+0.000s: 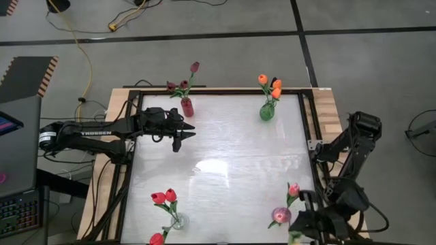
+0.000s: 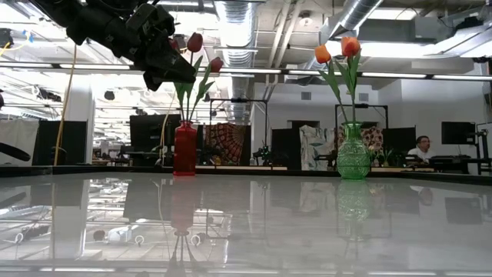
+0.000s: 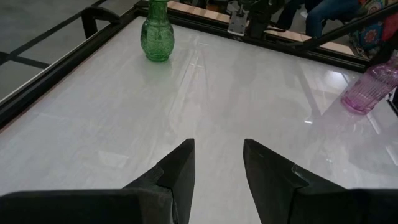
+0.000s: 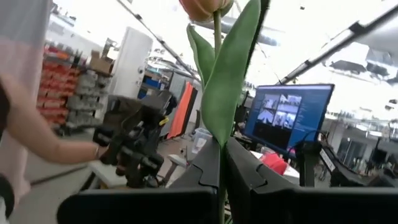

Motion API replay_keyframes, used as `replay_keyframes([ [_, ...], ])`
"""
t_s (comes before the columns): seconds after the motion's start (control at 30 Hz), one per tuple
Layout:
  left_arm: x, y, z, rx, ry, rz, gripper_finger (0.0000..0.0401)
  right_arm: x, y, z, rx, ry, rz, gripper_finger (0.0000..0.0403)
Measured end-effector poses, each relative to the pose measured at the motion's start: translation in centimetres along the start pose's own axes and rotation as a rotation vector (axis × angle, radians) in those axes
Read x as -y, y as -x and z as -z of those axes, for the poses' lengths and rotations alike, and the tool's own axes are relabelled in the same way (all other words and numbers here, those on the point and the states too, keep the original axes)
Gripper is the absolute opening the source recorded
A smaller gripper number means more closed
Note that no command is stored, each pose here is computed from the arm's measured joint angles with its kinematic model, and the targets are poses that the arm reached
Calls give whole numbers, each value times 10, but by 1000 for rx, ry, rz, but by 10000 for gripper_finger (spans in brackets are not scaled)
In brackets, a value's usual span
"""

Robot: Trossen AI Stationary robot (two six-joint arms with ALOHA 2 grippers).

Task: Sort flowers into vase by color
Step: Put the pink flower into the purple vase

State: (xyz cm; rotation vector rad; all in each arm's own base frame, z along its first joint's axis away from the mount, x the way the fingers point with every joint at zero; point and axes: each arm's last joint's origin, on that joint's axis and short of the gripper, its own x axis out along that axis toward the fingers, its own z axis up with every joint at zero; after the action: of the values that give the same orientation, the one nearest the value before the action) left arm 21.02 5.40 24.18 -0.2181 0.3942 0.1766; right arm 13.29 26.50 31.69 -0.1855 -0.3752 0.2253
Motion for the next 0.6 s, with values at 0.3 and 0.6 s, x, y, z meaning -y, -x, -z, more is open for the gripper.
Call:
replay_keyframes([
  [0.3,0,0,0,0,11,0,122,-24,5,16,-6,152,-38,34],
  [0.6,0,0,0,0,13,0,122,-33,9,26,-86,203,16,33],
])
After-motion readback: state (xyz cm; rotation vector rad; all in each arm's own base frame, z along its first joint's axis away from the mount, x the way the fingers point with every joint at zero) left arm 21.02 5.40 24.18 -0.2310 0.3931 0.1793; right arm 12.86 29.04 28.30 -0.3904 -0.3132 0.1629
